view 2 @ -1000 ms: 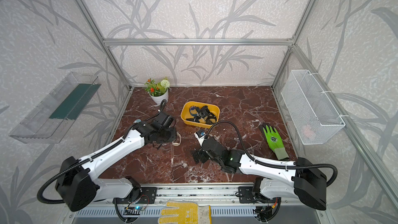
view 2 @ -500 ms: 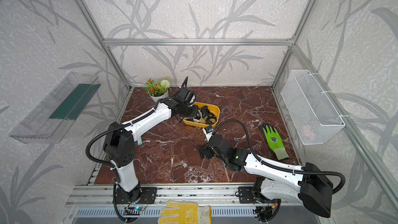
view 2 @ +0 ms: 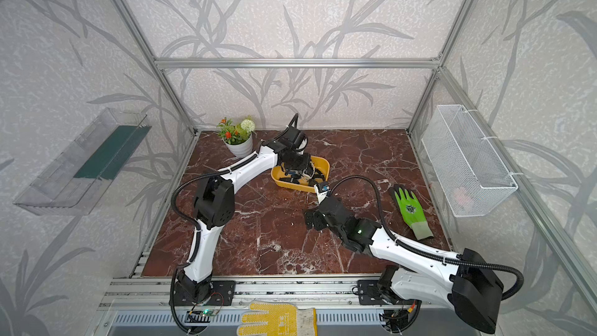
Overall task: Put the watch into the storage box
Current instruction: Place the watch in the storage box.
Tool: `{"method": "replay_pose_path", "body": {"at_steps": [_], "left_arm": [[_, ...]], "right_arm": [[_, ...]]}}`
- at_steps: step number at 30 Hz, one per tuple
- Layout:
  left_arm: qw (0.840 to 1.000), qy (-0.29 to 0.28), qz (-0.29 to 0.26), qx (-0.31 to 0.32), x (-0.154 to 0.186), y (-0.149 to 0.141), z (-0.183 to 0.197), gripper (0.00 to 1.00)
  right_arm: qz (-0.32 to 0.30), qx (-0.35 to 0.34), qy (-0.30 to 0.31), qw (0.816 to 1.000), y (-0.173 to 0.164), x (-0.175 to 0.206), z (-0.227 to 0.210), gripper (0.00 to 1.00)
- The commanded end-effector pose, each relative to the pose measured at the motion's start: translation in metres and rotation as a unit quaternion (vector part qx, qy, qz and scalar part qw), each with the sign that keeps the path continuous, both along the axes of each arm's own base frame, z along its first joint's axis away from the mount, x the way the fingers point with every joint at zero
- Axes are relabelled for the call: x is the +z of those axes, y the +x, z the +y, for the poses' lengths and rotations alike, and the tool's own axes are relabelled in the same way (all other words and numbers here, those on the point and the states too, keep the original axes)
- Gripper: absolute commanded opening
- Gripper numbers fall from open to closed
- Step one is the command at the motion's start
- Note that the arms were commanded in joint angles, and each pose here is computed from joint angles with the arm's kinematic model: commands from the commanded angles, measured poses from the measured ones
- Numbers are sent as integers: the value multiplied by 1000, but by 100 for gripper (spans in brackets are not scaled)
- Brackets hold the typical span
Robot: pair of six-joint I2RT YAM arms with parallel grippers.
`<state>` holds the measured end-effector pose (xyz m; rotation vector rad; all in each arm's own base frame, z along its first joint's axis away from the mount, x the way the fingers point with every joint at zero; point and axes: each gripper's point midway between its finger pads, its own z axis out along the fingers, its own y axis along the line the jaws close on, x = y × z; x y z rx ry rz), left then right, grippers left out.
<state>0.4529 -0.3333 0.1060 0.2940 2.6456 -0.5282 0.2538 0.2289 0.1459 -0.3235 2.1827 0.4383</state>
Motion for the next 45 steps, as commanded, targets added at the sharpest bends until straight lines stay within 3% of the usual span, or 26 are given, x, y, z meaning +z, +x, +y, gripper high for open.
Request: {"method": "replay_pose_path", "body": {"at_steps": [1,14,17,23,33,39,45], "left_arm": [[1000,-7,-3,-8,9,4,-4,0],[1000,8,13,-5,-5,8,-3,2],[1000,6,11,-6,-2,7,-3,13],[1000,-4,-9,-3,21,9,-1,47],[997,-19,-79,-1,89,-3,16,73],[992,1,-121,30,108,-28,57,75],[995,31,-81,50,77,-92,106,74]], "right_arm": [[12,-31,14,999,18,-3,-10,99],[9,-29,19,999,34,0,-5,99],[7,-33,17,999,33,1,-8,99],[-3,-40,15,999,33,8,-16,99],[-13,-38,15,999,32,14,-22,99],[-15,-18,8,1000,28,20,-17,99],[-10,2,10,1000,22,18,-7,99]]}}
